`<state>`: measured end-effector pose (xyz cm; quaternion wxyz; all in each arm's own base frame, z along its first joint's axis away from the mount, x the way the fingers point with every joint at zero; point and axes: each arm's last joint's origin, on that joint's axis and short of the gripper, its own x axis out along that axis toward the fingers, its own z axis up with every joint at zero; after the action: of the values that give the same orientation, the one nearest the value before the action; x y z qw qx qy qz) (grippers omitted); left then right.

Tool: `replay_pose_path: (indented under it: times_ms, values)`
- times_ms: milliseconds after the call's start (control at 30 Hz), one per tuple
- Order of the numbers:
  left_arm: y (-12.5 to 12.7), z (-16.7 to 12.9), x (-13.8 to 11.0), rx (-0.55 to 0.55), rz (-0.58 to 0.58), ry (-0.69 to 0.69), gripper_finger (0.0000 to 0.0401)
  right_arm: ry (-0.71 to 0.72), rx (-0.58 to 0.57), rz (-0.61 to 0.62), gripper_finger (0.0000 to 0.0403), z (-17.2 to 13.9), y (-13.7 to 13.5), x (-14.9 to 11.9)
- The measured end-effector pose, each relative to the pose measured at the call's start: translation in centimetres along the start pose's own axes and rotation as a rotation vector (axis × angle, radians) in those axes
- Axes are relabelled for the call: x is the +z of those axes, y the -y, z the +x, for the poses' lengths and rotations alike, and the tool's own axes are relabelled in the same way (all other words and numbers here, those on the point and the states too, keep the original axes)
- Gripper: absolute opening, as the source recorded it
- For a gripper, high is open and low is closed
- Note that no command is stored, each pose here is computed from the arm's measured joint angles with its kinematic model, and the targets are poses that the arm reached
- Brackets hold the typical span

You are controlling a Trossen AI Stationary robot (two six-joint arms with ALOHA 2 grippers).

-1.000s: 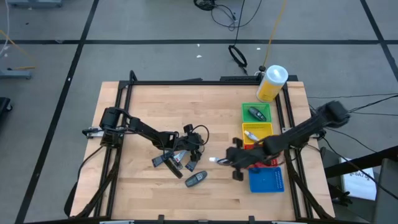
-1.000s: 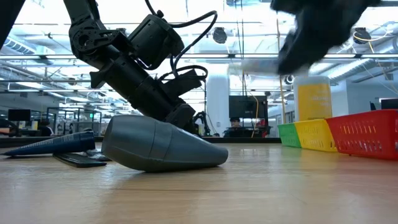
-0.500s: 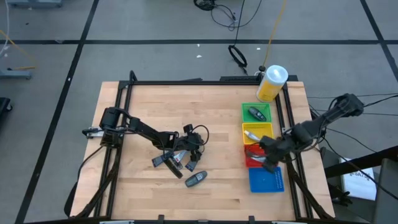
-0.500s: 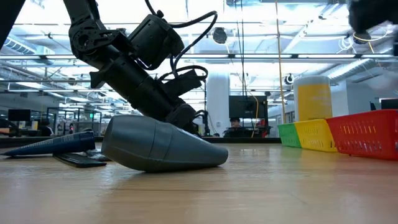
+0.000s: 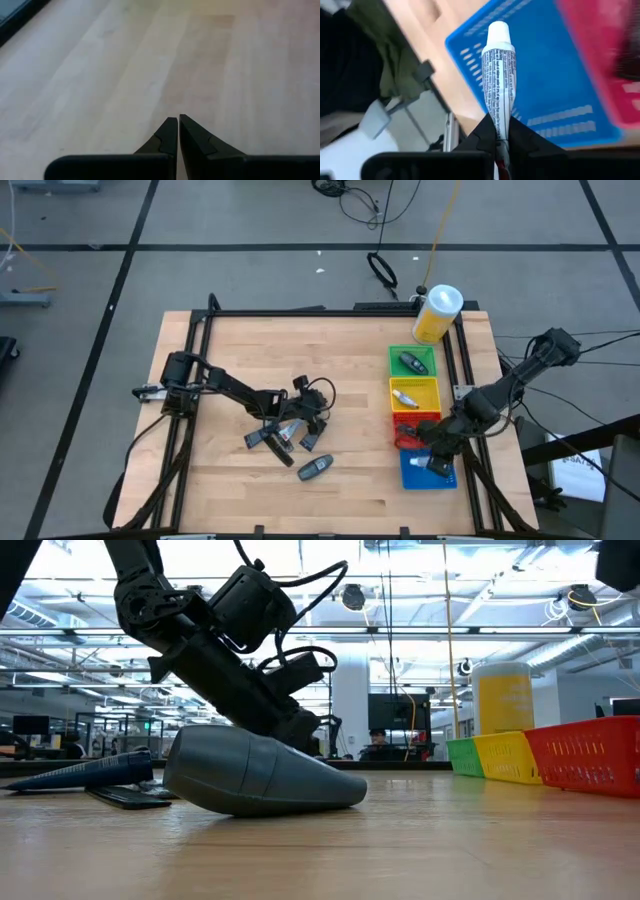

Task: Pick & Place Travel size toiletries
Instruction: Put the white toothpaste into the blue basket, then put the white toothpaste into the yellow basket

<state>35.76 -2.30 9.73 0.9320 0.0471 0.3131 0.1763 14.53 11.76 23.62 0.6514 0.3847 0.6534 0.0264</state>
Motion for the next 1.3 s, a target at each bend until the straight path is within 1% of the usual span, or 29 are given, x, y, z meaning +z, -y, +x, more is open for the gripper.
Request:
replay_pose_path:
  times_ms: [67, 200, 300, 400, 533, 633, 767, 867, 933, 1000, 1067, 1100, 1133, 1200, 1300]
  values:
    - [-0.2, 0.1, 0.0, 0.007, -0.011, -0.001, 0.0021, -0.03, 0.026, -0.006, 0.001, 1.3, 0.4, 0.0]
    - [-0.3, 0.1, 0.0, 0.01, -0.022, -0.002, 0.0021, -0.063, 0.055, 0.021, 0.0011, 3.6, 1.9, 0.1]
    - [-0.3, 0.1, 0.0, 0.01, -0.022, -0.002, 0.0021, -0.055, 0.096, 0.044, 0.0014, 4.8, 2.9, 0.2]
    - [-0.3, 0.1, 0.0, 0.009, -0.022, -0.001, 0.0021, -0.069, 0.127, 0.092, 0.0027, 5.6, 3.5, 0.3]
    - [-0.1, 0.0, 0.0, 0.003, -0.018, -0.001, 0.0021, -0.11, 0.11, 0.185, 0.006, 6.0, 4.2, 0.1]
    - [0.1, 0.0, 0.0, -0.001, -0.016, 0.0, 0.0021, -0.108, 0.122, 0.191, 0.009, 5.8, 4.1, 0.1]
    - [0.1, 0.0, 0.0, -0.002, -0.016, -0.001, 0.0021, -0.088, 0.185, 0.205, 0.0118, 4.8, 4.0, 0.2]
    - [0.1, 0.0, 0.0, -0.002, -0.018, -0.001, 0.0021, -0.047, 0.266, 0.22, 0.0121, 3.5, 3.7, 0.1]
    - [0.1, 0.0, 0.0, -0.002, -0.021, -0.001, 0.0021, 0.029, 0.357, 0.184, 0.0117, 2.5, 3.2, 0.1]
    - [0.1, 0.0, 0.0, -0.001, -0.021, -0.001, 0.0021, 0.137, 0.461, 0.123, 0.0111, 1.3, 2.7, 0.3]
    - [0.1, 0.0, 0.0, -0.002, -0.021, -0.001, 0.0021, 0.288, 0.532, 0.042, 0.0103, 0.2, 2.4, 0.7]
    - [0.1, 0.0, 0.0, -0.002, -0.021, -0.001, 0.0021, 0.38, 0.547, -0.009, 0.01, -0.3, 2.3, 0.9]
    - [0.1, 0.0, 0.0, -0.002, -0.021, -0.001, 0.0021, 0.486, 0.544, -0.07, 0.0097, -0.7, 2.2, 1.1]
    - [0.1, 0.0, 0.0, -0.002, -0.02, -0.001, 0.0021, 0.718, 0.472, -0.198, 0.0092, -1.3, 2.3, 1.8]
    - [0.1, 0.0, 0.0, 0.008, -0.012, 0.001, 0.0021, 1.04, 0.277, -0.395, 0.0089, -2.1, 2.2, 3.1]
